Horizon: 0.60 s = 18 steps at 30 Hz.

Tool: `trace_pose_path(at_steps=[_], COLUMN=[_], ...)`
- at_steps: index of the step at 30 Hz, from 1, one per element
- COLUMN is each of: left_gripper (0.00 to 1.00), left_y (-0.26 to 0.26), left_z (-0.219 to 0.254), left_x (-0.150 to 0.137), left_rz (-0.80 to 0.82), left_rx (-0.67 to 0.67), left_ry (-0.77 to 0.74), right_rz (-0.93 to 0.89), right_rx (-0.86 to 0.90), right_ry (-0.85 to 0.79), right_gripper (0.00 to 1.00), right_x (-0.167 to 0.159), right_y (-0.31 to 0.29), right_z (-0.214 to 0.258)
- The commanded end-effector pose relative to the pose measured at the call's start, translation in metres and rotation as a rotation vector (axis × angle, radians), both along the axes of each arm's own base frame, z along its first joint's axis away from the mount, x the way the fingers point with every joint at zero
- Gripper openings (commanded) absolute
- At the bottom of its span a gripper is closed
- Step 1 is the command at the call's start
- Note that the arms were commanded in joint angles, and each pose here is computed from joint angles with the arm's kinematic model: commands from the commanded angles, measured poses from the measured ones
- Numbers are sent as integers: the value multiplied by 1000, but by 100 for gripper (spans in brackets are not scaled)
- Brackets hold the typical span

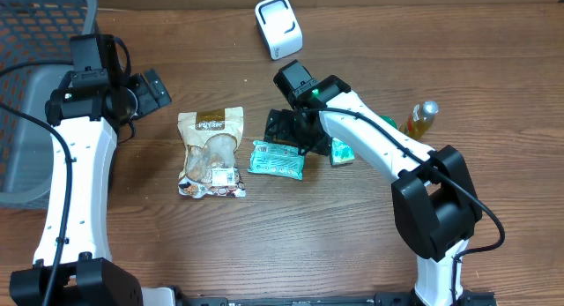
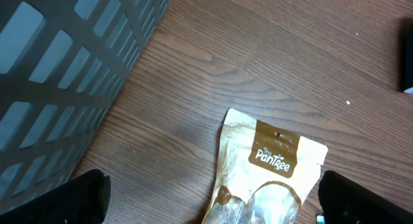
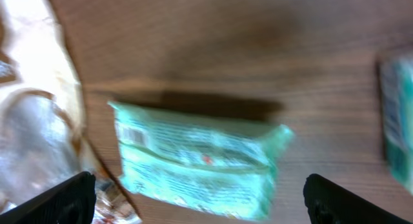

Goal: Scan the item barcode

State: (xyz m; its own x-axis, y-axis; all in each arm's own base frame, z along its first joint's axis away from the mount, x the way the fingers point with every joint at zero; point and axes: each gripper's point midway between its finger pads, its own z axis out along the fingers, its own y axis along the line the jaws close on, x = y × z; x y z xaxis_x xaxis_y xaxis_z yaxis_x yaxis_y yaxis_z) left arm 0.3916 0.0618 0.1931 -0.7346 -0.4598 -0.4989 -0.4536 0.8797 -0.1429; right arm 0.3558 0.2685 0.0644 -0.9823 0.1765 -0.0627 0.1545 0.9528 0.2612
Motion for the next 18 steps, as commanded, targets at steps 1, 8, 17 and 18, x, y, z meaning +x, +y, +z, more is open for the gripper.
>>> trace_pose_path(at_steps=[1, 8, 17, 18], left_gripper=[99, 100, 99, 99], left_y=[5, 5, 5, 5], left_z=[2, 2, 2, 2], left_x=[2, 2, 2, 2], left_rz=[8, 8, 8, 8], left_rx=[8, 8, 8, 8], left_ry=[-6, -6, -6, -6], right_rz=[8, 8, 8, 8], right_rx=[37, 52, 51, 48], right_ry=[-54, -76, -73, -69], right_gripper=[100, 100, 100, 100], right_x=[9, 14, 13, 13], right_y=[8, 12, 11, 11], right_z=[9, 11, 11, 11])
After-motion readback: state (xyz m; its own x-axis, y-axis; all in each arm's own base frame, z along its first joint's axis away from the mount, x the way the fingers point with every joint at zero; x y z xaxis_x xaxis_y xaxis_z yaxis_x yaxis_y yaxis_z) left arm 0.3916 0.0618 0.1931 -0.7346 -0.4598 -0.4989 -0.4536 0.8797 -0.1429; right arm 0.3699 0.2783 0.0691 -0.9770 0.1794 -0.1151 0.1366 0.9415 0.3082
